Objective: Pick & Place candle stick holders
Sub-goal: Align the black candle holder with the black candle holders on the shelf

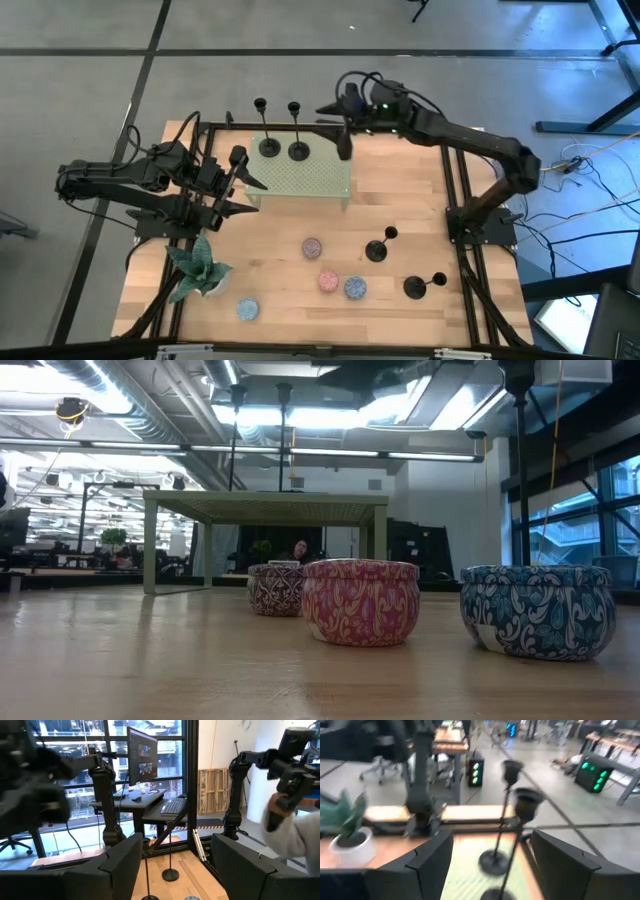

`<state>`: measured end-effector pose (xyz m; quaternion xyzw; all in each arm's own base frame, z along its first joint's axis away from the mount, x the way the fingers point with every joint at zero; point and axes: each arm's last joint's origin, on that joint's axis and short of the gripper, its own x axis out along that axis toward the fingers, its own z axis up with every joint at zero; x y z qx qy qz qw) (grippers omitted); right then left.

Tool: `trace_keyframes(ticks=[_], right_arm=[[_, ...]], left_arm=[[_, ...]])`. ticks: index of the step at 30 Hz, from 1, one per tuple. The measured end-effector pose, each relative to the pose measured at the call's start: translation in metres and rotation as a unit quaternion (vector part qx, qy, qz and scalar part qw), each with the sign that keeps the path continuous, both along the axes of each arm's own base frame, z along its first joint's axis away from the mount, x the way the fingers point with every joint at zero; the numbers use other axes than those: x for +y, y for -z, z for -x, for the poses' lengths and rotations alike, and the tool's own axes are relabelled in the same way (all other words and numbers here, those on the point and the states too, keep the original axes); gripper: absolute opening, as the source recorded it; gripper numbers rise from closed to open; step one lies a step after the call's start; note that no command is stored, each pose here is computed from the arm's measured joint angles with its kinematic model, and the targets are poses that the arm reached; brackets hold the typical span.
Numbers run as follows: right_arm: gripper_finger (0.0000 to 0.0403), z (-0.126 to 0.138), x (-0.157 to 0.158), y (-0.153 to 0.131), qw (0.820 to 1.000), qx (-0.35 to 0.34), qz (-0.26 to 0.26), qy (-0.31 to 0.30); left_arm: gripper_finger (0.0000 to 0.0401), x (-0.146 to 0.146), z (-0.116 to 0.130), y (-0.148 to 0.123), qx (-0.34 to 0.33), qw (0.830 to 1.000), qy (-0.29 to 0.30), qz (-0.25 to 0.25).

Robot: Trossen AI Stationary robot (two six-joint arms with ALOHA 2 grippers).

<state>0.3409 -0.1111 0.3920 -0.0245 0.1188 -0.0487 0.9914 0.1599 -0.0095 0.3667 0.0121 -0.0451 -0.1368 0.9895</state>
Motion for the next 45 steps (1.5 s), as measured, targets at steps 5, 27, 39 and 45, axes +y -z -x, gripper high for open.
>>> trace_keyframes(ticks=[5, 27, 39, 45], right_arm=[[0.0273, 0.030, 0.037, -0.016, 0.998, 0.053, 0.004, -0.045], [0.0273, 0.101, 0.160, 0.005, 0.919, 0.343, -0.116, -0.153], [0.0273, 0.102, 0.180, 0.042, 0.902, 0.405, -0.096, -0.118], [0.0273, 0.101, 0.180, 0.054, 0.897, 0.415, -0.094, -0.116]], left_arm=[[0.0235, 0.000, 0.000, 0.000, 0.000, 1.000, 0.000, 0.000], [0.0235, 0.000, 0.000, -0.001, -0.004, 1.000, 0.000, 0.000], [0.0235, 0.000, 0.000, -0.001, -0.005, 1.000, 0.000, 0.000], [0.0235, 0.000, 0.000, -0.001, -0.004, 1.000, 0.000, 0.000]])
